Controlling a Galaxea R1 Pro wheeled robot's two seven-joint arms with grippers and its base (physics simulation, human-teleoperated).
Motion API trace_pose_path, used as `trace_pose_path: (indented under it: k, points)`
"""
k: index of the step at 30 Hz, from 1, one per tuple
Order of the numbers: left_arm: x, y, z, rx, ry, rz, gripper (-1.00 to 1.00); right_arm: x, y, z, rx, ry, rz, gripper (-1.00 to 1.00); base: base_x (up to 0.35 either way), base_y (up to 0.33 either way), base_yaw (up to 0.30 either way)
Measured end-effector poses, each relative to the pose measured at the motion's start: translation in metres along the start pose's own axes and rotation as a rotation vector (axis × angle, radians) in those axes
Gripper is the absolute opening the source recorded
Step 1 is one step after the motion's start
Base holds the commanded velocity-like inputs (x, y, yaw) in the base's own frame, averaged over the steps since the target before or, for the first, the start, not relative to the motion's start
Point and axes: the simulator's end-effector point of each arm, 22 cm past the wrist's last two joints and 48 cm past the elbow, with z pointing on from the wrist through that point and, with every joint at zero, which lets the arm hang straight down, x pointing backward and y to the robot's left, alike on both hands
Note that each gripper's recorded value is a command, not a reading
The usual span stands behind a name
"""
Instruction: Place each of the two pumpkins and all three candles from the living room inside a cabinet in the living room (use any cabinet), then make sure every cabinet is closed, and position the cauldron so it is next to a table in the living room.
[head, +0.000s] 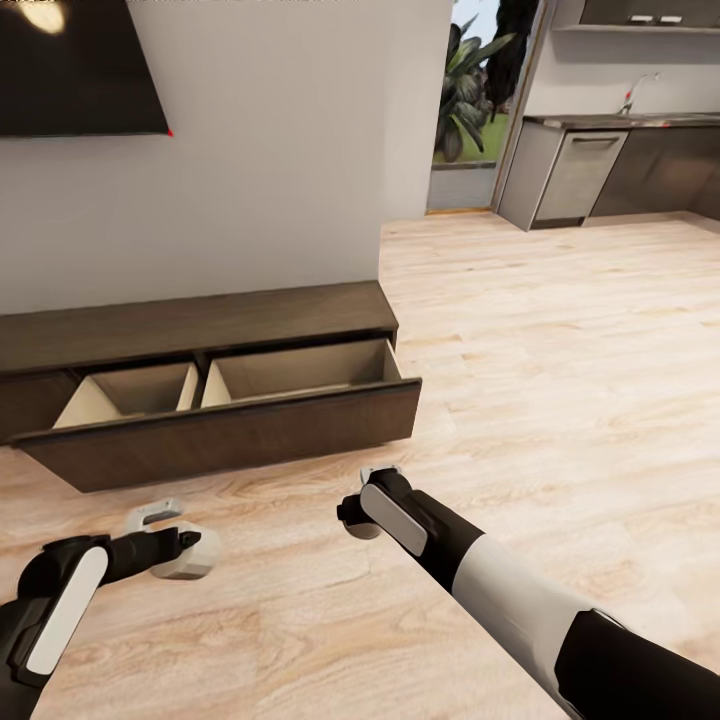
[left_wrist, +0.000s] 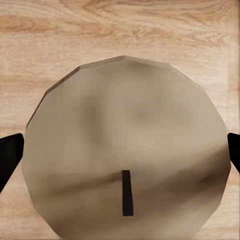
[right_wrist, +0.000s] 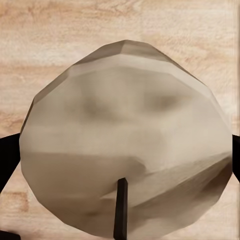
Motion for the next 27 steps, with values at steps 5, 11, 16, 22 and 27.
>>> trace_pose_path:
  k: [5,11,16,22,27]
  points:
    - [-0.002,-0.009,-0.008,-0.047,-0.006,0.027,-1.00,-0.007,0.002,-0.010,-0.002,-0.008,0.001,-1.00,0.000,0.000,0.000]
    - [-0.009,-0.017,-0.022,-0.087,-0.023,0.022,-1.00,-0.014,0.002,-0.021,-0.003,-0.013,0.004,-1.00,0.000,0.000,0.000]
    - [-0.013,-0.019,-0.031,-0.090,-0.024,0.021,-1.00,-0.019,0.002,-0.030,-0.008,-0.014,0.007,-1.00,0.000,0.000,0.000]
    - [-0.019,-0.023,-0.041,-0.088,-0.022,0.020,-1.00,-0.025,0.005,-0.041,-0.010,-0.015,0.004,-1.00,0.000,0.000,0.000]
    - [-0.025,-0.024,-0.049,-0.088,-0.022,0.020,-1.00,-0.029,0.005,-0.050,-0.010,-0.015,0.002,-1.00,0.000,0.000,0.000]
